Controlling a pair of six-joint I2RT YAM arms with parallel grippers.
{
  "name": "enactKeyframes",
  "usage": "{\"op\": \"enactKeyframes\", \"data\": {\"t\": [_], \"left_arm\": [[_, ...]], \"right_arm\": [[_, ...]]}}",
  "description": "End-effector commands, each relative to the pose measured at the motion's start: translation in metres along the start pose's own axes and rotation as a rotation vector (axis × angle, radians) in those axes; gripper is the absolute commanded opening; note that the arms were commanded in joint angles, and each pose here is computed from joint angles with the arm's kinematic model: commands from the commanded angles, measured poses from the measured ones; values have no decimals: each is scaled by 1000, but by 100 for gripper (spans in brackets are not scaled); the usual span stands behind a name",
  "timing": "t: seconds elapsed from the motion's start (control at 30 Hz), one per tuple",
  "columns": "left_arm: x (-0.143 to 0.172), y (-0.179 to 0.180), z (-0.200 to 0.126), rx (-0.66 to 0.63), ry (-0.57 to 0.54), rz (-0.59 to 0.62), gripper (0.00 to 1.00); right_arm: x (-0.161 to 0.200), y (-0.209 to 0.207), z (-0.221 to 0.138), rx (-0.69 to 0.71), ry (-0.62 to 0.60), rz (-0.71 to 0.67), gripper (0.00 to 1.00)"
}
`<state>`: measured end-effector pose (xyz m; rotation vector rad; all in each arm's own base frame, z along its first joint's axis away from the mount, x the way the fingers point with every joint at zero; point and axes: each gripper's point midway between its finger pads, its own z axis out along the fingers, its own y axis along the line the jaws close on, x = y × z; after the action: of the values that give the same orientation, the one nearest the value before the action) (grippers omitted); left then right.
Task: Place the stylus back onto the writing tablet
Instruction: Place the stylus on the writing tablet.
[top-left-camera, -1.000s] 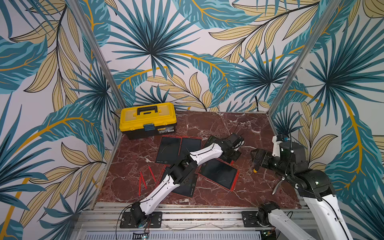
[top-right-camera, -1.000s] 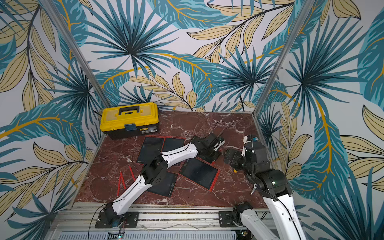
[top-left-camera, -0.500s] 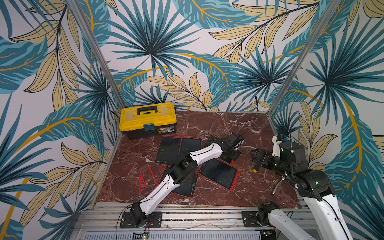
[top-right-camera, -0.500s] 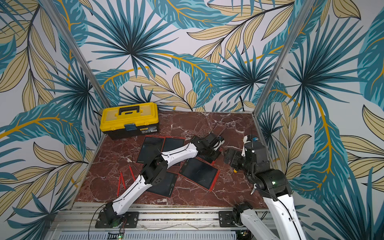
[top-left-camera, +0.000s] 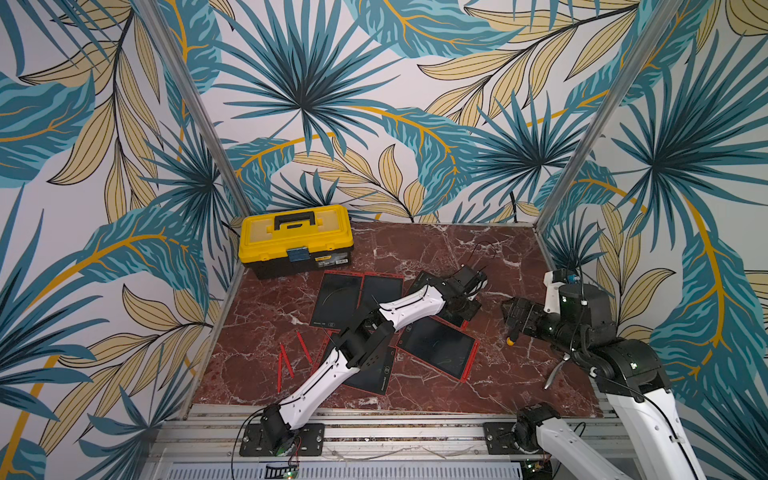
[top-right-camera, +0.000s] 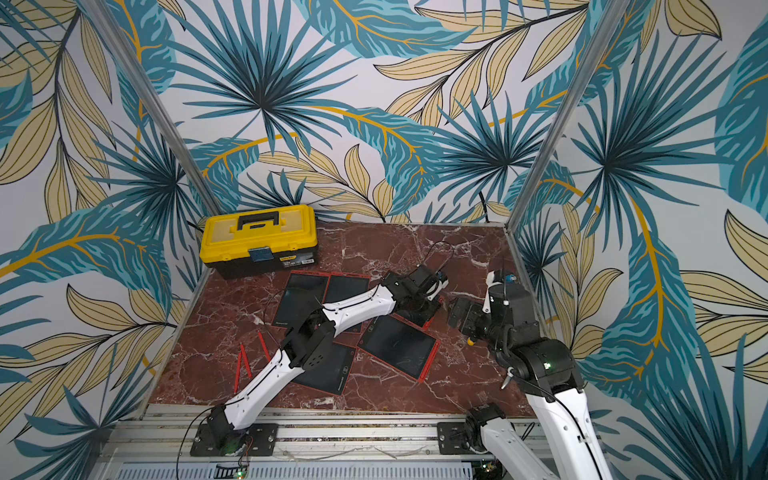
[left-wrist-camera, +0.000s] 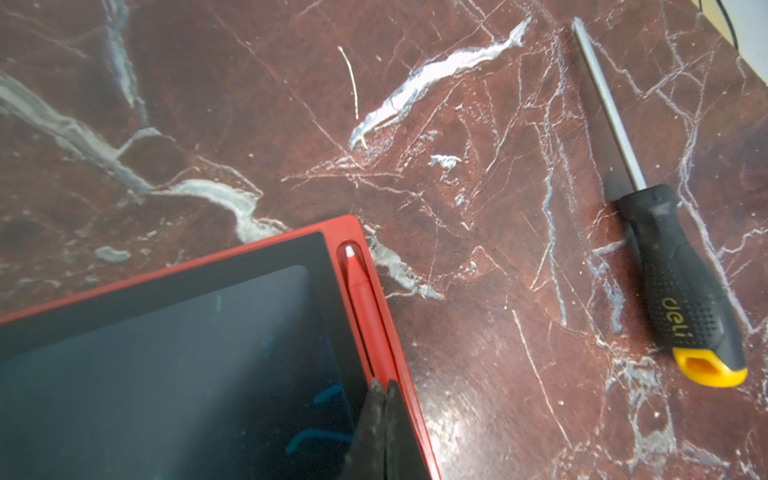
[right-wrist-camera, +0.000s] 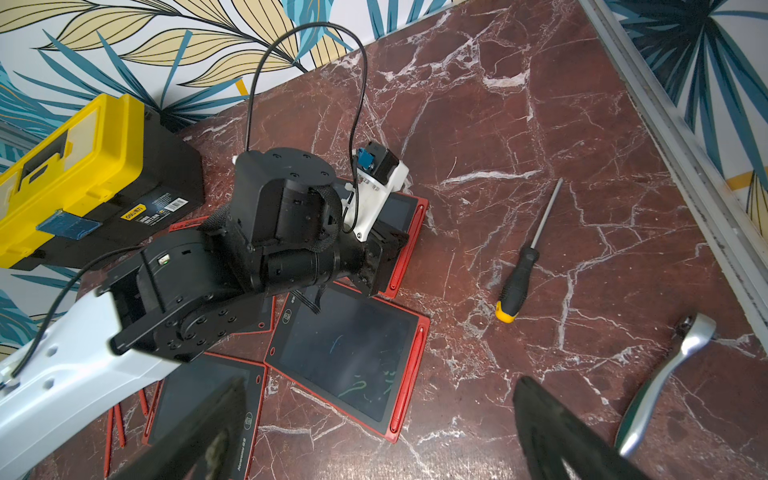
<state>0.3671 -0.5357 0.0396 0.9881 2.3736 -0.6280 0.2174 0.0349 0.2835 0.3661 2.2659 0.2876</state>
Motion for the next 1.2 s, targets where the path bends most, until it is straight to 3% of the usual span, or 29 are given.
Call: {"op": "enactKeyframes", "data": {"t": [0.0,1.17], "left_arm": [[7,-4,7,-1,10,28,0],[105,16,41,-174,244,154,0]], "right_arm": [[4,-2,4,5,15,-10,99],[4,-3,0,6,8,-7,100]]}}
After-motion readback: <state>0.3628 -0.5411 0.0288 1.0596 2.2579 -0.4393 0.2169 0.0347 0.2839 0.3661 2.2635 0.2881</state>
